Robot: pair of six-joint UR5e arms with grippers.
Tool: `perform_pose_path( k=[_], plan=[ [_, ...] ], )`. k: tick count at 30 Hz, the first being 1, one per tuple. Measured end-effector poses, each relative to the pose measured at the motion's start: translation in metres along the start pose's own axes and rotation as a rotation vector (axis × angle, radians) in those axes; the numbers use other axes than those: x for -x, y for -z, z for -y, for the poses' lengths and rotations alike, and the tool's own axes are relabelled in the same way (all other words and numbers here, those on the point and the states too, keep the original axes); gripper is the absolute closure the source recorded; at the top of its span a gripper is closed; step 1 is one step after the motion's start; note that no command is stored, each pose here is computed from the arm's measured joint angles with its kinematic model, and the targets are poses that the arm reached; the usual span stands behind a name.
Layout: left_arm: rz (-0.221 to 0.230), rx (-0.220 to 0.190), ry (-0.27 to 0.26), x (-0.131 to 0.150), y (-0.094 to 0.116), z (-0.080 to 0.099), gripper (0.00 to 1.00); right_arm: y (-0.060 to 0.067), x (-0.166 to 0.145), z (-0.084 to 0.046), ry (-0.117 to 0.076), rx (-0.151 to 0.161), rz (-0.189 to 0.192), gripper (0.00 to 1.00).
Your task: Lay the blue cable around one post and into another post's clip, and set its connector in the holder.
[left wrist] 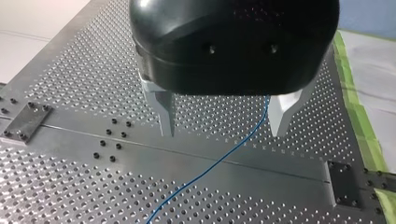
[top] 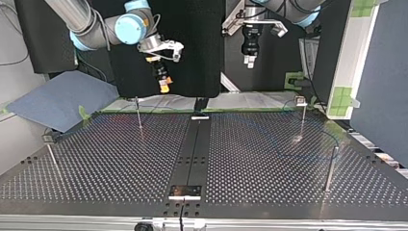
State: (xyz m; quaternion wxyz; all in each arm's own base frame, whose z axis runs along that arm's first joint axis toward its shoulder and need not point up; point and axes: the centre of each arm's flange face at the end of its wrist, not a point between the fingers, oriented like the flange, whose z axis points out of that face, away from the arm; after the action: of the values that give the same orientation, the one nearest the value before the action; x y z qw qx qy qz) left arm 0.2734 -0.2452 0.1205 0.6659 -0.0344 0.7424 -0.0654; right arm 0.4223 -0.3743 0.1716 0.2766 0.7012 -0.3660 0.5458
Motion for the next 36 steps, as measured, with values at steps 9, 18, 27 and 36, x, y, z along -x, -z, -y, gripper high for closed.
perform_pose_path(
  k=[9, 18, 27, 36],
  plan=[
    [-0.001, 0.008, -0.001, 0.000, -0.002, -0.002, 0.02, 0.011, 0.027, -0.012, -0.005, 0.023, 0.002, 0.01],
    [0.002, 0.011, 0.000, 0.001, -0.003, -0.003, 0.02, 0.026, 0.053, -0.014, 0.030, 0.001, 0.004, 0.01],
    [0.001, 0.015, 0.001, 0.001, -0.003, -0.004, 0.02, 0.039, 0.070, -0.006, 0.108, -0.013, -0.016, 0.01],
    [0.000, 0.015, 0.004, 0.001, -0.004, -0.005, 0.02, 0.034, 0.064, -0.001, 0.165, 0.001, -0.086, 0.01]
  ],
)
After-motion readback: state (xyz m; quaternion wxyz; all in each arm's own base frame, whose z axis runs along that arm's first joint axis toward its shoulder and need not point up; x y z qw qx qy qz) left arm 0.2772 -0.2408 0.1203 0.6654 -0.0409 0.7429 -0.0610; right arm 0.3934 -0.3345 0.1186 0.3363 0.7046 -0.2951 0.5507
